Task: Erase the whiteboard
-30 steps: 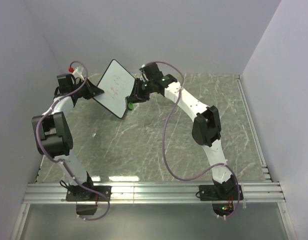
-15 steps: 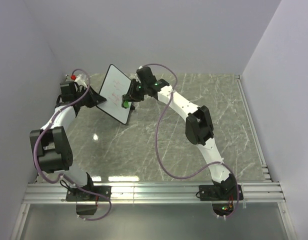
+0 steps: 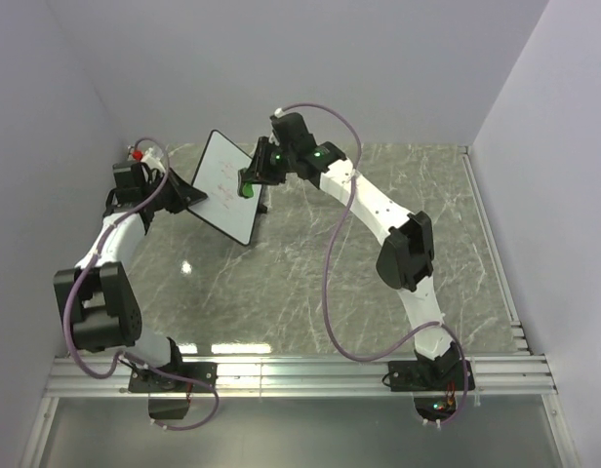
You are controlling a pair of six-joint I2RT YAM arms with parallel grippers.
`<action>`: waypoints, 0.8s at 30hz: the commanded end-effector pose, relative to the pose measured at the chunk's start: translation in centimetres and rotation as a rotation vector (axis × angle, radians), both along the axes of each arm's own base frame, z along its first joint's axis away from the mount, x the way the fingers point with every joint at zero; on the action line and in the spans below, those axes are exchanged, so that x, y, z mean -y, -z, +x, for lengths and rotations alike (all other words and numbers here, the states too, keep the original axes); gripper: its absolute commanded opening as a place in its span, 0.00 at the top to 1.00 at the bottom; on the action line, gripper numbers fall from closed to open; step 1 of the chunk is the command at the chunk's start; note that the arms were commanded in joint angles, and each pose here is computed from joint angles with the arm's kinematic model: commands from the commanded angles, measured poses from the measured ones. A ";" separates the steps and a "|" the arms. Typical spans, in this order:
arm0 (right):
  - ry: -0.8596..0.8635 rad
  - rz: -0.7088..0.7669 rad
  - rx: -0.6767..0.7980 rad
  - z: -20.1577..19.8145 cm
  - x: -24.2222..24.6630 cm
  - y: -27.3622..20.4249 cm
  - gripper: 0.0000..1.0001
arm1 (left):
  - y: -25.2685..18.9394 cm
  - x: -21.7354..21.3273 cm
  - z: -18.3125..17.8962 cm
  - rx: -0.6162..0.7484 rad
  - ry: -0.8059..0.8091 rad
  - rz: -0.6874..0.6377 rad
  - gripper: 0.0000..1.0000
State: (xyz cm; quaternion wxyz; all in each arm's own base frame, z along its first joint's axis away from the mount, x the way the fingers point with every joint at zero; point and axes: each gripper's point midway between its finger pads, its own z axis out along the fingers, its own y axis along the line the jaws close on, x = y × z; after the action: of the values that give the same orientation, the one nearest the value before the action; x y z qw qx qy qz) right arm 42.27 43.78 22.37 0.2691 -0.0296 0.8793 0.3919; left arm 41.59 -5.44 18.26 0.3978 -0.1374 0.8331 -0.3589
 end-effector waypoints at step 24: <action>-0.106 -0.135 0.048 -6.3 -5.4 0.2 1.00 | -9.3 7.9 -7.4 0.238 0.288 -0.189 1.00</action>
State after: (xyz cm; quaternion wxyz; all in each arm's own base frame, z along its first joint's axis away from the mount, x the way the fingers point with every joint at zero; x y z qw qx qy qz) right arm 35.62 47.97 21.76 0.2461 -0.1038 0.8974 0.3511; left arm 35.53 -10.46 21.70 0.3874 -0.0947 0.8044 -0.4403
